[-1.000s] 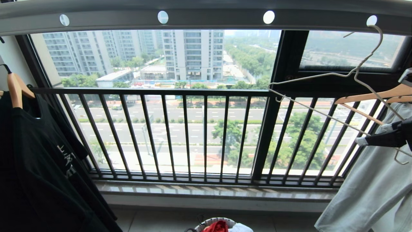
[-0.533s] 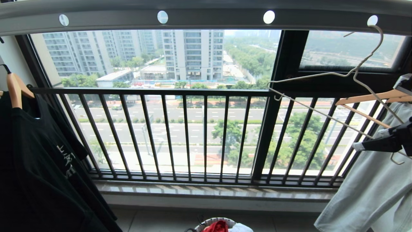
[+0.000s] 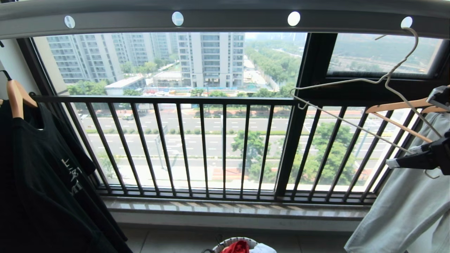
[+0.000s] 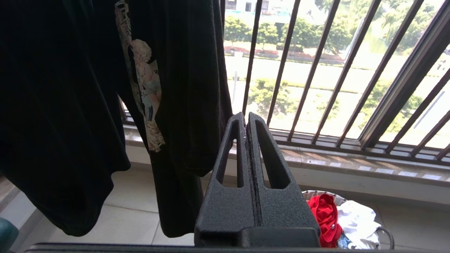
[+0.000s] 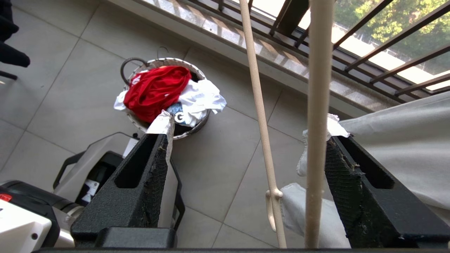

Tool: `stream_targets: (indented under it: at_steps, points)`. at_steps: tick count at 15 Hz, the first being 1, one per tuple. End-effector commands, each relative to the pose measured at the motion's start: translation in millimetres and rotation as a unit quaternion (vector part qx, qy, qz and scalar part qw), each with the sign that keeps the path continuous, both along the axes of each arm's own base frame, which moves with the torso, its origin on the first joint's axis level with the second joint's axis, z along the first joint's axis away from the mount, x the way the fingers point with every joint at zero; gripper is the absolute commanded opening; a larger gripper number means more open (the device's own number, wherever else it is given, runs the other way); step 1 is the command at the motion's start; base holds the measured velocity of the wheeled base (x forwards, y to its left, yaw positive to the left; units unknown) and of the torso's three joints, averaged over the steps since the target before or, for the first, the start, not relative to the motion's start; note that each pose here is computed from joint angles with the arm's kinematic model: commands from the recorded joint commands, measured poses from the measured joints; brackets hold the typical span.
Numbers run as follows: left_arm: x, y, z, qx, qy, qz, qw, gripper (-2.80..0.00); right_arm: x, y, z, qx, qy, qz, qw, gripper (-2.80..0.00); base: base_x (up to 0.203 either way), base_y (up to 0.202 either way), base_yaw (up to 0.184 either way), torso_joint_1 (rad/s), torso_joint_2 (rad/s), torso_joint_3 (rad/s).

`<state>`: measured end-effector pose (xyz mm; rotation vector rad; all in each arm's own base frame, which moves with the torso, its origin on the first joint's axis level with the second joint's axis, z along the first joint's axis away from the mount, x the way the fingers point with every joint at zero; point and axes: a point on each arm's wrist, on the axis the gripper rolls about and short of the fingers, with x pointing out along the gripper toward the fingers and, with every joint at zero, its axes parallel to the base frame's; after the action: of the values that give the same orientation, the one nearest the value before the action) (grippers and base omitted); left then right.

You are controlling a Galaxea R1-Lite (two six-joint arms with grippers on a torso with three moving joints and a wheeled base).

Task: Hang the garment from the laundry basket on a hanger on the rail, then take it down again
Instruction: Pick up the clothes rack on the clothesline

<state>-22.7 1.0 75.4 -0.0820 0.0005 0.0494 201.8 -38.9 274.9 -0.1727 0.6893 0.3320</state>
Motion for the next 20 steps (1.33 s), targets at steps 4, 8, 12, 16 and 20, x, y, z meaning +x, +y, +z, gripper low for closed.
stream_targets:
  at_steps: [4, 8, 12, 16, 20]
  points:
    - [0.0, 0.0, 0.0, 0.0, 0.0, 0.0, 1.0, -2.8, -1.2, 0.3, -4.0, 0.001, 0.008, 0.002, 1.0, -2.8, 0.0, 0.0, 0.0, 0.0, 0.0, 0.0]
    - [0.0, 0.0, 0.0, 0.0, 0.0, 0.0, 1.0, -2.8, 0.0, -0.1, -3.6, -0.001, -0.002, 0.001, 1.0, -2.8, 0.0, 0.0, 0.0, 0.0, 0.0, 0.0]
    - [0.1, 0.0, 0.0, 0.0, 0.001, 0.0, 1.0, -2.8, -1.1, 0.3, -3.1, -0.003, -0.009, 0.001, 1.0, -2.8, 0.0, 0.0, 0.0, 0.0, 0.0, 0.0]
    - [0.0, 0.0, -0.1, 0.0, 0.0, 0.001, 1.0, -2.8, -1.5, 0.3, -2.8, -0.004, -0.009, 0.0, 1.0, -2.8, 0.0, 0.0, 0.0, 0.0, 0.0, 0.0]
    - [0.0, 0.0, -0.1, 0.0, 0.0, 0.0, 1.0, -2.8, -4.9, 1.1, 0.5, -0.006, -0.018, 0.001, 1.0, -2.8, 0.0, 0.0, 0.0, 0.0, 0.0, 0.0]
